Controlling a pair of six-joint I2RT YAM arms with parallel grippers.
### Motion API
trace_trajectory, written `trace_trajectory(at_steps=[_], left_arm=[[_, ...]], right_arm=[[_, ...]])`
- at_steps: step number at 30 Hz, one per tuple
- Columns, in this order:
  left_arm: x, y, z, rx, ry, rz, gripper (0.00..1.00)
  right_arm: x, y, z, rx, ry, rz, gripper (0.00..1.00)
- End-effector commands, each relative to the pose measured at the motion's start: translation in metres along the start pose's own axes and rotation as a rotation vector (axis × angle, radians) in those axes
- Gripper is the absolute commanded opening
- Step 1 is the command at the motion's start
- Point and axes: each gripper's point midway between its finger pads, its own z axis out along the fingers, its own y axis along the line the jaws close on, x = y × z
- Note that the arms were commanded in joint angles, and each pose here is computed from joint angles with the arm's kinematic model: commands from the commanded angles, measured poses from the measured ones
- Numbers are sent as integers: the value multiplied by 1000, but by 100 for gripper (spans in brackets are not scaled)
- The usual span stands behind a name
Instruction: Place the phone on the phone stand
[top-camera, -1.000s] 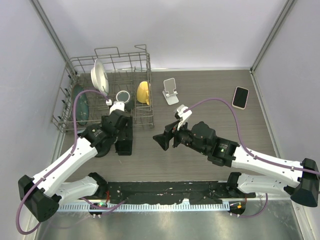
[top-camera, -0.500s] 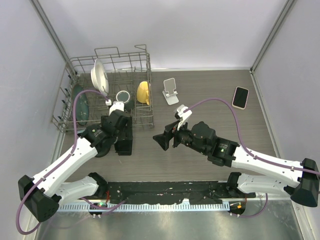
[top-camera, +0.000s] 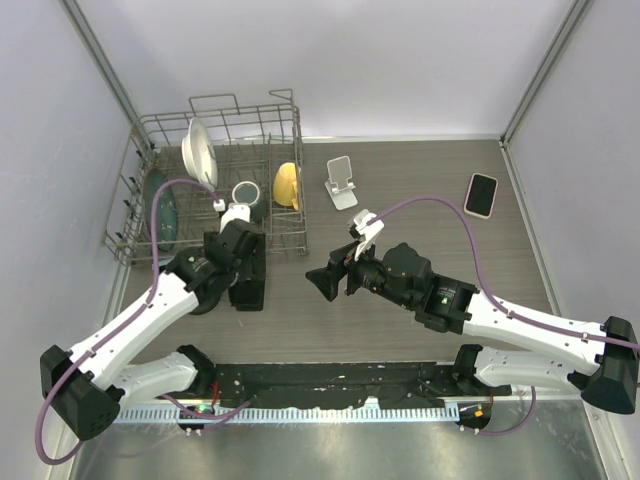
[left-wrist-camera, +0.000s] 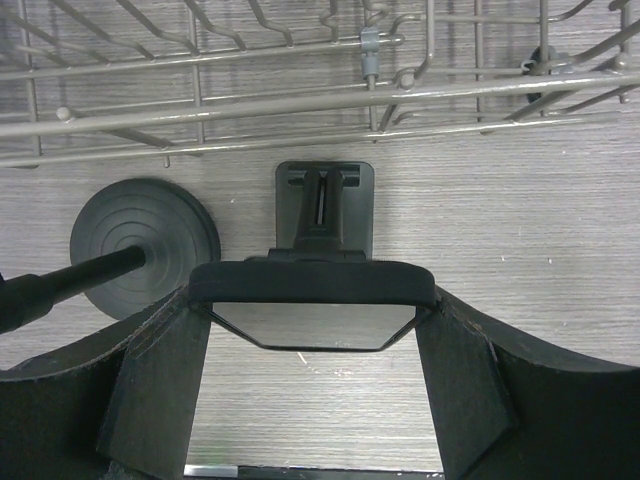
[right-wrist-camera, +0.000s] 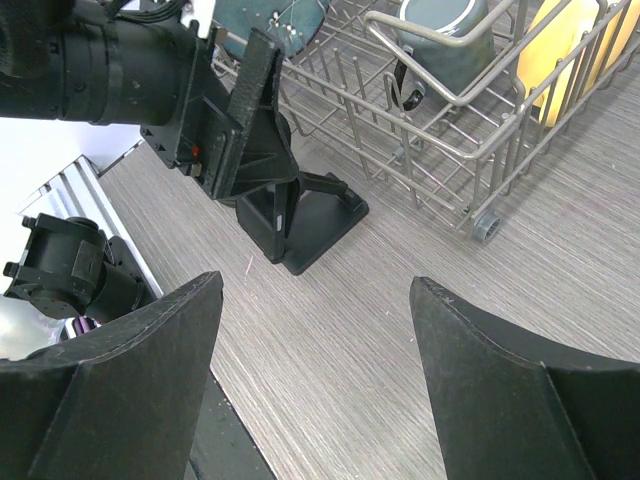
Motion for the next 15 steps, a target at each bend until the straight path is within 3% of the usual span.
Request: trace_trajectory(at_steps=[1, 9, 11, 13, 15], left_arm=[[-7, 5, 3, -61, 10, 5, 27], [-18, -2, -5, -28, -10, -37, 75], [-25, -2, -11, -7, -50, -62, 92], [-31, -3, -18, 21, -78, -80, 100], [-37, -5, -23, 44, -97, -92, 100]], right_arm=[[-14, 5, 2, -13, -54, 20, 81], [-13, 2, 2, 2, -54, 18, 81], [-13, 1, 2, 6, -54, 15, 81], [-14, 0, 2, 12, -56, 12, 81], [-12, 0, 4, 15, -49, 9, 81]])
